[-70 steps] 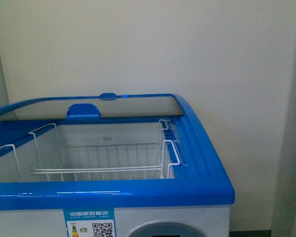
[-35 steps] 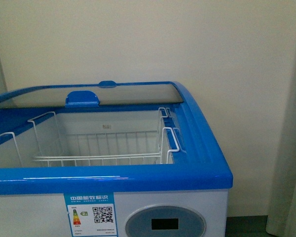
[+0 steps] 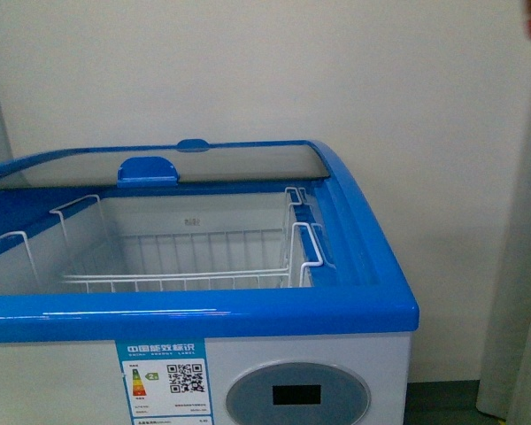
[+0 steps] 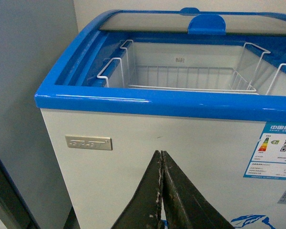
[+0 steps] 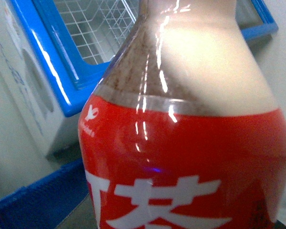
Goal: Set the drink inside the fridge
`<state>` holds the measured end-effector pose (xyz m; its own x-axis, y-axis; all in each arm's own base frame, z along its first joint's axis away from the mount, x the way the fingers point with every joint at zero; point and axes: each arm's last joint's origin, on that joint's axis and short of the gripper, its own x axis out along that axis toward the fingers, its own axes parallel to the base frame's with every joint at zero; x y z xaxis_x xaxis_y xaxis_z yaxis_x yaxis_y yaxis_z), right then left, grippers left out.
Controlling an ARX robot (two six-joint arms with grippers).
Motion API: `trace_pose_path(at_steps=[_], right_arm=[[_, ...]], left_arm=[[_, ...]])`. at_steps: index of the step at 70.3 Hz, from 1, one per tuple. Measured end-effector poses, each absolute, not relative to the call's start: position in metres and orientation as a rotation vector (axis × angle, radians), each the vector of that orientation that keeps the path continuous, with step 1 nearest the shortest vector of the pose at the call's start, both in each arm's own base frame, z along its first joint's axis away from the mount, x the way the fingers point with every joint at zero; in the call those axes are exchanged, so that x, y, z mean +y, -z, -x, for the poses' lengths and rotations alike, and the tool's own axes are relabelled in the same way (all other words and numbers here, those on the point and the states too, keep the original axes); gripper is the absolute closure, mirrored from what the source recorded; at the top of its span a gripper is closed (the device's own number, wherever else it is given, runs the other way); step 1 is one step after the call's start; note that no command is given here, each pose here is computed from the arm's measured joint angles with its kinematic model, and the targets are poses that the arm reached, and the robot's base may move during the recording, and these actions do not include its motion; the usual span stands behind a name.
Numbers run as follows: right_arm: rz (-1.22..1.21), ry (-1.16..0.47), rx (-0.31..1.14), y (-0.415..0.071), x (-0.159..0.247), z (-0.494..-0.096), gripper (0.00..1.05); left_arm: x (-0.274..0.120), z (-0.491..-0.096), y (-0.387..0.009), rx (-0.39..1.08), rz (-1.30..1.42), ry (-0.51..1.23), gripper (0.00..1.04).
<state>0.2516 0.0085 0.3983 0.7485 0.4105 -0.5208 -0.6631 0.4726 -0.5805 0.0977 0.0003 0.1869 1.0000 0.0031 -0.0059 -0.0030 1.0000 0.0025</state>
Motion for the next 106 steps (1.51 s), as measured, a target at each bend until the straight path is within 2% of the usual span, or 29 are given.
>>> trace_pose_path(at_steps=[5, 16, 33, 43, 55, 71, 106], right_arm=[[0.966, -0.706, 0.29, -0.414, 0.039, -0.292, 0.68], [1.081, -0.792, 0.233, -0.42, 0.097, -0.337, 0.68], [1.104, -0.905, 0.157, -0.398, 0.184, -0.388, 0.68], [1.112, -0.953, 0.153, -0.368, 0.218, -0.403, 0.68], [1.125, -0.977, 0.155, -0.338, 0.236, -0.414, 0.68], [1.17, -0.957, 0.176, -0.299, 0.241, -0.43, 0.68], [1.171, -0.951, 0.15, -0.254, 0.254, -0.454, 0.68]], left_arm=[[0.0, -0.098, -0.184, 0.006, -0.002, -0.001, 1.02], [0.0, -0.098, -0.179, 0.007, -0.002, -0.002, 1.02], [0.0, -0.097, -0.174, 0.001, -0.002, -0.002, 1.02], [0.0, -0.097, -0.167, 0.0, -0.002, -0.003, 1.02], [0.0, -0.097, -0.168, -0.004, -0.002, -0.002, 1.02], [0.0, -0.097, -0.168, -0.004, -0.002, -0.002, 1.02], [0.0, -0.097, -0.168, -0.004, -0.002, -0.002, 1.02]])
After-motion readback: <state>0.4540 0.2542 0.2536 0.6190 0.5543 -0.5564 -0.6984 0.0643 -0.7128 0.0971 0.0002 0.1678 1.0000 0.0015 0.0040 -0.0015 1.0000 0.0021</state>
